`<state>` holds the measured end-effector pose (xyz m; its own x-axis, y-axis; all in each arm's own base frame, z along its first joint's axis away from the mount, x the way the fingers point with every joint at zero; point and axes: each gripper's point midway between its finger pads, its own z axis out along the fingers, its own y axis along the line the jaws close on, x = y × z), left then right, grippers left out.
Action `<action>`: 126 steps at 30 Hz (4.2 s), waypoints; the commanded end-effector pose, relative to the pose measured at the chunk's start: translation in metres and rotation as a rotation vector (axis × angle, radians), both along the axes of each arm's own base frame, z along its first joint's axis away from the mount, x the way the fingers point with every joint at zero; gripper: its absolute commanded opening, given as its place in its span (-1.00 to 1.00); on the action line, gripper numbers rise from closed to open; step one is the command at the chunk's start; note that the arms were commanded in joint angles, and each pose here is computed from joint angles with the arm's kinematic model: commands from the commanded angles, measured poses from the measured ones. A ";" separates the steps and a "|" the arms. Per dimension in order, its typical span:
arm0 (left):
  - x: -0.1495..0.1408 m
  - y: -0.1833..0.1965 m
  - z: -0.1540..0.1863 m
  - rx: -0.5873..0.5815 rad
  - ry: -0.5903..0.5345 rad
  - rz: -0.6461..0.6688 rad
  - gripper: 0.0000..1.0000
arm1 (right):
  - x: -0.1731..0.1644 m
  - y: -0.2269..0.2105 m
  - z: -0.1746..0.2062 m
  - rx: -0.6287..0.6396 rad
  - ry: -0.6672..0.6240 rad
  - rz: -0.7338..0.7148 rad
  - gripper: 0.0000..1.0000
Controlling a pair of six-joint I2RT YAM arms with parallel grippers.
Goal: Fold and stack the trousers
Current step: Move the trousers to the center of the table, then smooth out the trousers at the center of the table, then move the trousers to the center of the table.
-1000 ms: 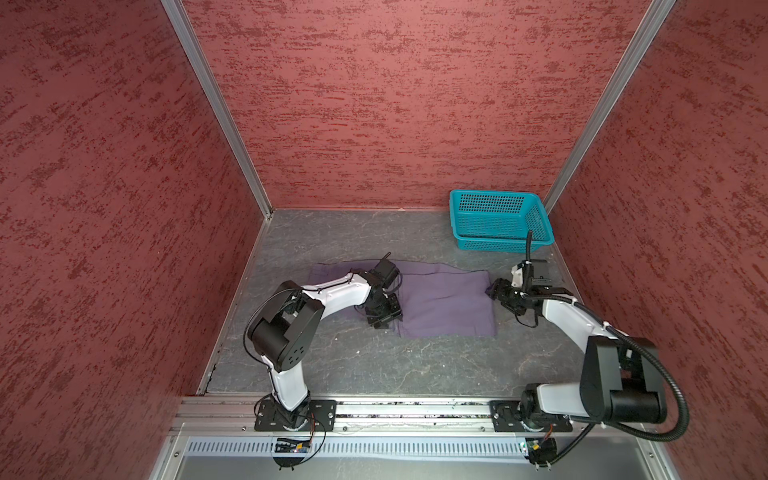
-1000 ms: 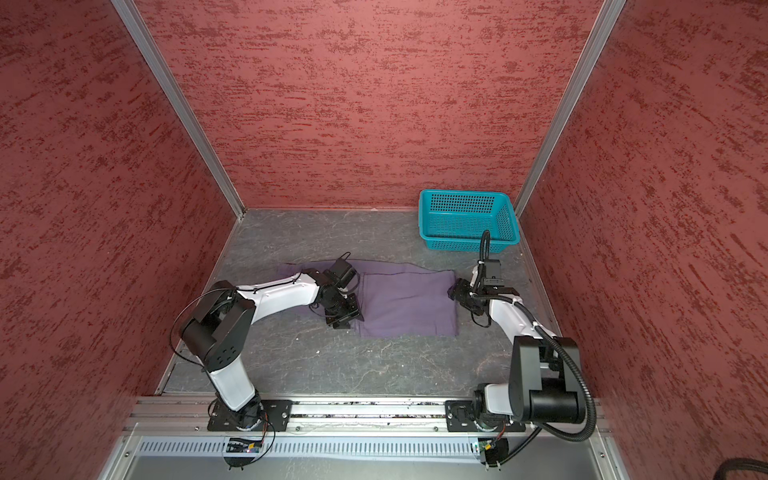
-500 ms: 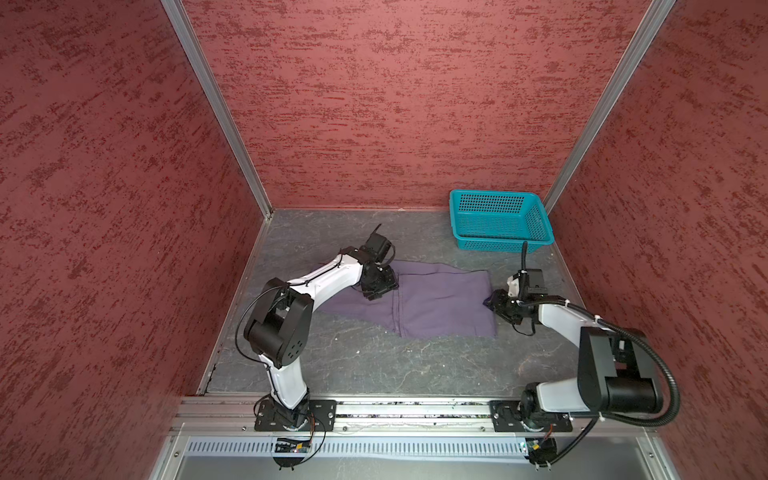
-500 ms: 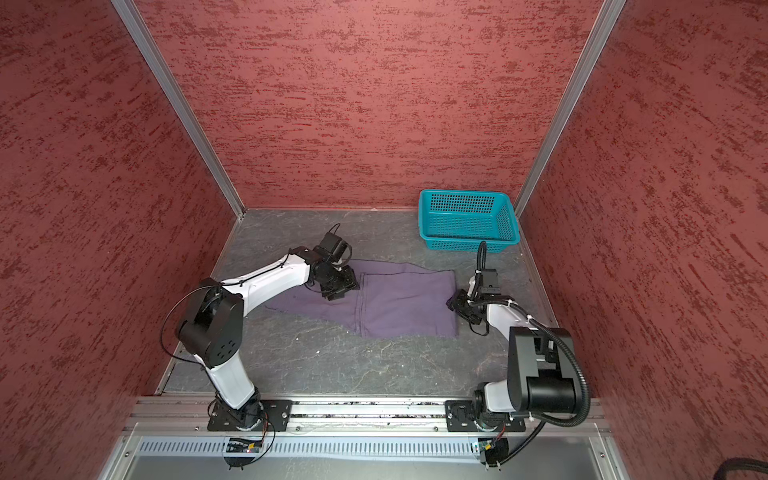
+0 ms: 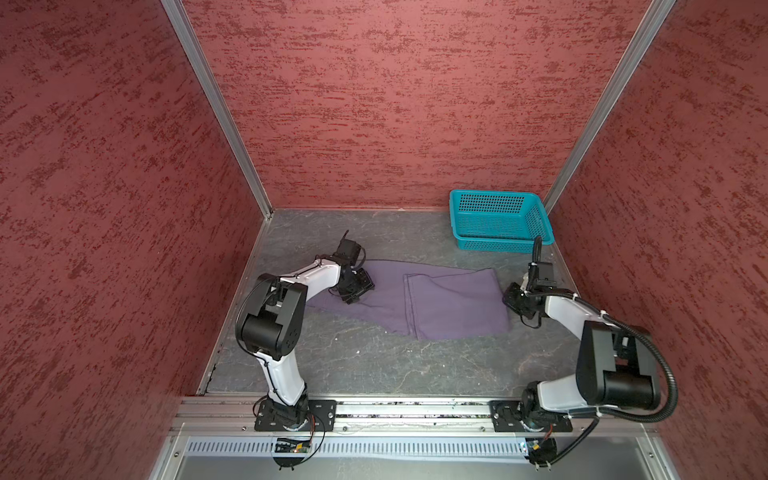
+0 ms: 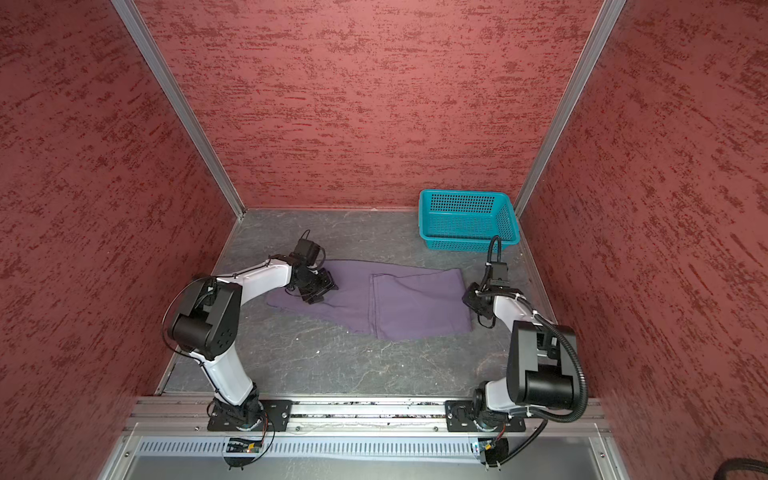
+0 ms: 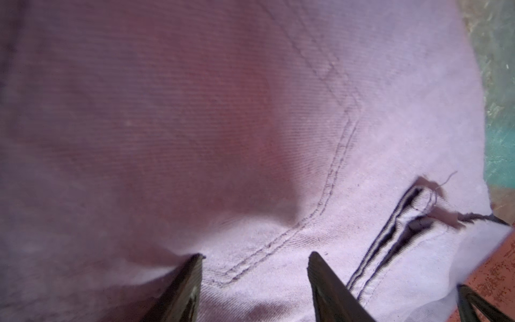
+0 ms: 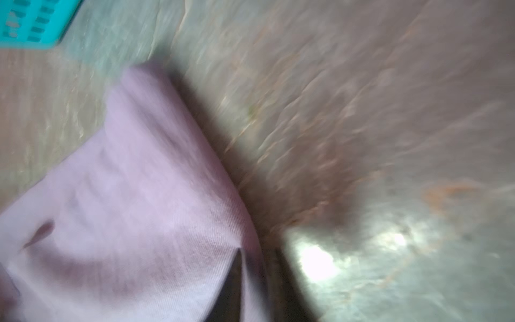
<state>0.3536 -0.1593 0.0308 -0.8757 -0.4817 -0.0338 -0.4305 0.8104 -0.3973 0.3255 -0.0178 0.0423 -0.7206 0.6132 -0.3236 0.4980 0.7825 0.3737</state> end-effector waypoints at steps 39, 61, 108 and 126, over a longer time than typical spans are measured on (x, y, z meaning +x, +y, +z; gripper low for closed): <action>0.028 -0.162 0.000 -0.166 -0.071 -0.279 -0.01 | 0.066 0.013 0.022 -0.035 -0.089 0.126 0.30; 0.034 -0.163 0.004 -0.187 -0.052 -0.287 -0.84 | 0.091 0.009 0.007 -0.172 -0.068 0.096 -1.00; -0.024 0.086 -0.020 0.194 0.065 0.077 0.17 | -0.004 0.046 -0.006 0.110 -0.022 0.121 -1.00; -0.050 -0.040 0.031 -0.093 0.002 -0.162 0.12 | 0.009 -0.043 0.090 -0.040 -0.152 -0.115 -1.00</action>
